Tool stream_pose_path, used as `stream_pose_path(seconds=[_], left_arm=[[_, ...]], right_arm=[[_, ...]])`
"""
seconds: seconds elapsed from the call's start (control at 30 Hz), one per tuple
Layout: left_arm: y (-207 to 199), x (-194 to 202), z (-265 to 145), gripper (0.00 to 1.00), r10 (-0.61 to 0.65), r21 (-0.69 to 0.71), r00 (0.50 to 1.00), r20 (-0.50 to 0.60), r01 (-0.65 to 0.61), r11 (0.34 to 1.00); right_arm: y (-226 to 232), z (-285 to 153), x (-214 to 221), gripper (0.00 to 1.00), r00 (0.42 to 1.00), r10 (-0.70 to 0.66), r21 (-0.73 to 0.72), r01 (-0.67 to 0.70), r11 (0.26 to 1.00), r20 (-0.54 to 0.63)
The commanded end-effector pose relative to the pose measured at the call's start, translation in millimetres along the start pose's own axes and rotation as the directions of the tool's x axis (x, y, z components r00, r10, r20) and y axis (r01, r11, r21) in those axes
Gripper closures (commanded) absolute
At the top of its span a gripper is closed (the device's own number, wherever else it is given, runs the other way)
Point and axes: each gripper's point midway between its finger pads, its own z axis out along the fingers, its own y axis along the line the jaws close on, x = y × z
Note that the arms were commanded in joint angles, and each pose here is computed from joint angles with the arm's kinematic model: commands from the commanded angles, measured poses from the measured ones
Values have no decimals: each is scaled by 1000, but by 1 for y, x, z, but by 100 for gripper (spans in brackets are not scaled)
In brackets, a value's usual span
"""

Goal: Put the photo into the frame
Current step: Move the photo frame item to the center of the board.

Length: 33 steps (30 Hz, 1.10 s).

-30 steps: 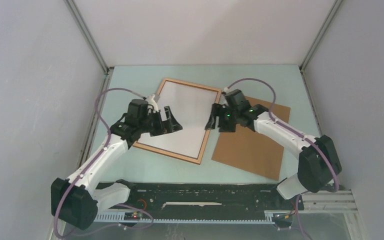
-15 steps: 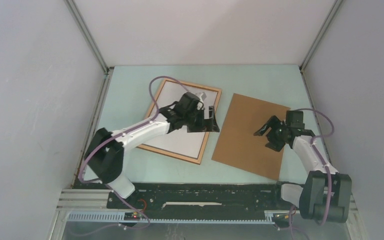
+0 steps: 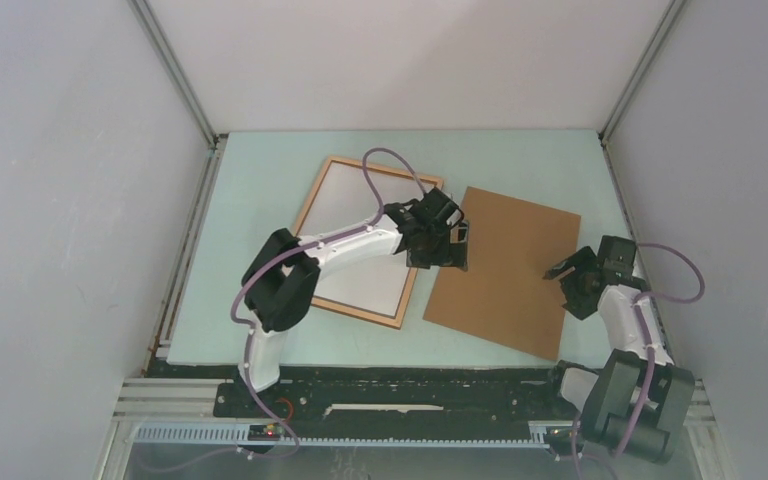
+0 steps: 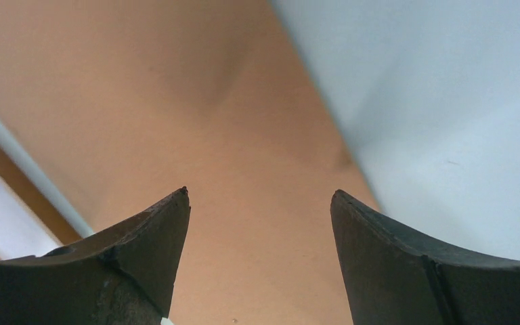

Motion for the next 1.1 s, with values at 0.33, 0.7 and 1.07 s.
stream_pose_path(seconds=[0.33, 0.7, 1.07], left_arm=[[0, 24, 25, 0, -80, -86, 991, -103, 72, 994], [-13, 30, 39, 0, -143, -8, 978, -153, 144, 990], [-64, -4, -13, 0, -211, 319, 961, -179, 260, 912]], right_arm=[[-45, 7, -18, 17, 995, 61, 189, -76, 979, 84], [-39, 35, 12, 19, 994, 25, 117, -12, 993, -110], [-3, 33, 55, 21, 942, 34, -130, -82, 988, -333]])
